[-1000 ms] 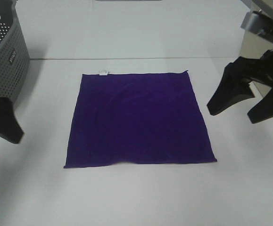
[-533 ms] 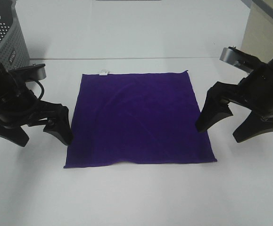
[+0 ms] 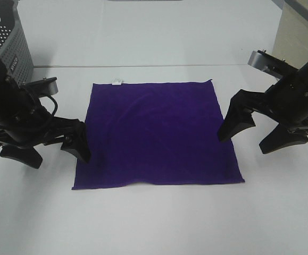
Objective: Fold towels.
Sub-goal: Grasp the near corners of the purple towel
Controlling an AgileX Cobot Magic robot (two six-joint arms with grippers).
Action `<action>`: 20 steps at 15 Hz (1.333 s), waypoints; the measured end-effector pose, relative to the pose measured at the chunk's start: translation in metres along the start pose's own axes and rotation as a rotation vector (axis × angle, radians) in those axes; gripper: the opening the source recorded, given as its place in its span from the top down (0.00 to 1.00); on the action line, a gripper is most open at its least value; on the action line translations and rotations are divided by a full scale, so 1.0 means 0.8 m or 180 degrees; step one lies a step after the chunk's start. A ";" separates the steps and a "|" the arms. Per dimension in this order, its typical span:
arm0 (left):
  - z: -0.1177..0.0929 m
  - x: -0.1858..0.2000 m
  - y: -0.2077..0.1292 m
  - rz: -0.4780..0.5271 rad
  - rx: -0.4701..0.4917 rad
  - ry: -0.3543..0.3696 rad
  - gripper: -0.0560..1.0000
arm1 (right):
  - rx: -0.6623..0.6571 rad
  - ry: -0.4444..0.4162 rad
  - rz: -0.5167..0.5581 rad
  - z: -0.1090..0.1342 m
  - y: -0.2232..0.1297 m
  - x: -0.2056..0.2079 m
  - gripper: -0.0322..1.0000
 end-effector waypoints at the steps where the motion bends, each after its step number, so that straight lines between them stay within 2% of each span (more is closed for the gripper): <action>1: 0.002 -0.009 0.001 0.0037 -0.0022 -0.0004 0.01 | -0.0033 -0.0037 -0.0013 -0.006 0.004 -0.008 0.05; 4: 0.004 -0.023 0.016 -0.0003 -0.0052 -0.0021 0.01 | -0.0139 -0.0178 -0.0068 -0.030 0.015 -0.038 0.05; 8: 0.007 -0.034 0.026 -0.0084 0.0000 -0.0015 0.01 | -0.0257 -0.0255 0.0119 -0.051 0.007 -0.072 0.05; 18: 0.007 -0.041 0.023 0.0006 -0.0013 -0.0043 0.01 | -0.0294 -0.0225 0.0153 -0.050 0.009 -0.076 0.06; 20: 0.001 -0.041 0.019 0.0071 0.0045 -0.0124 0.01 | -0.0304 -0.0216 0.0155 -0.049 0.009 -0.076 0.07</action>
Point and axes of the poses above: a point on each arm's last joint axis where the gripper is mounted, x pointing back along that axis away from the gripper, z along the wrist's bending axis when the last joint is at zero, y = z × x, the point moved 9 cm from there along -x, pointing out along that axis toward the gripper, and after that the axes turned 5 degrees about -x, right-handed, at the moved point
